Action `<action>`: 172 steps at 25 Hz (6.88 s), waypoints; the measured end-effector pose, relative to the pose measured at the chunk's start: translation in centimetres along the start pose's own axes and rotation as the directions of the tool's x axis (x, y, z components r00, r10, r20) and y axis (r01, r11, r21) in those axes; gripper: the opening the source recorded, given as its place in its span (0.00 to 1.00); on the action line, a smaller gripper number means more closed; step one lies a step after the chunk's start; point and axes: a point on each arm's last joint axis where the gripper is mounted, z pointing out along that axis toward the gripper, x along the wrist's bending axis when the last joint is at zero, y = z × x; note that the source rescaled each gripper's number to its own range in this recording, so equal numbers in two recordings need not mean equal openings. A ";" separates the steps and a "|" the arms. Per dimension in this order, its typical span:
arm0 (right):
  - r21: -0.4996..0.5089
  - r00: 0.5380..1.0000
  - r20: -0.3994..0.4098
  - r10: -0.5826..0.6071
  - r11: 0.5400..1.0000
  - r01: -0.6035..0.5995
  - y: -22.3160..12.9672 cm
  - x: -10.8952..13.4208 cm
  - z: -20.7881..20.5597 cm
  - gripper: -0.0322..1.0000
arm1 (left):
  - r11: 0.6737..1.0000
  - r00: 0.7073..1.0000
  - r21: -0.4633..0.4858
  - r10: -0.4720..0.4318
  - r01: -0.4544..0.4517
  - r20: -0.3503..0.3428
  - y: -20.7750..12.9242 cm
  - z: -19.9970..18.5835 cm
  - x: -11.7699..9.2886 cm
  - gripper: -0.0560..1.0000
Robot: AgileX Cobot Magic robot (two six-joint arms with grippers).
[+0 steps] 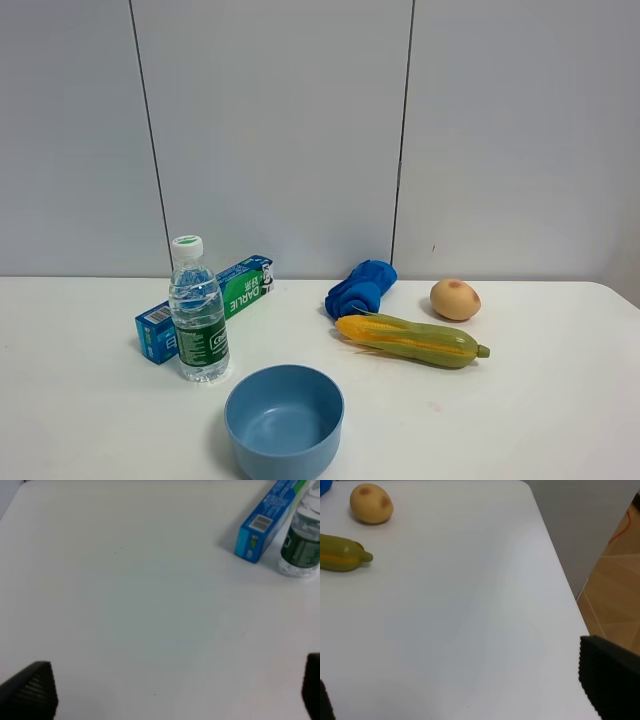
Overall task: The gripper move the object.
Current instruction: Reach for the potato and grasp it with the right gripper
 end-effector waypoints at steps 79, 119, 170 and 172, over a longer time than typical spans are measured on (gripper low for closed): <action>0.461 0.961 -0.162 0.222 0.878 -0.126 18.8 -2.7 39.1 1.00 | 1.000 1.000 0.000 0.000 0.000 0.000 0.0 0.0 0.0 1.00; 0.429 0.964 -0.255 -0.076 0.884 0.183 8.0 6.6 50.2 1.00 | 1.000 1.000 0.000 0.000 0.000 0.000 0.0 0.0 0.0 1.00; 0.435 0.968 -0.239 -0.070 0.884 0.171 6.0 6.7 51.6 0.06 | 1.000 1.000 0.000 0.000 0.000 0.000 0.0 0.0 0.0 1.00; 0.435 0.968 -0.239 -0.070 0.884 0.171 6.0 6.7 51.6 0.05 | 1.000 1.000 0.000 0.000 0.000 0.000 0.0 0.0 0.0 1.00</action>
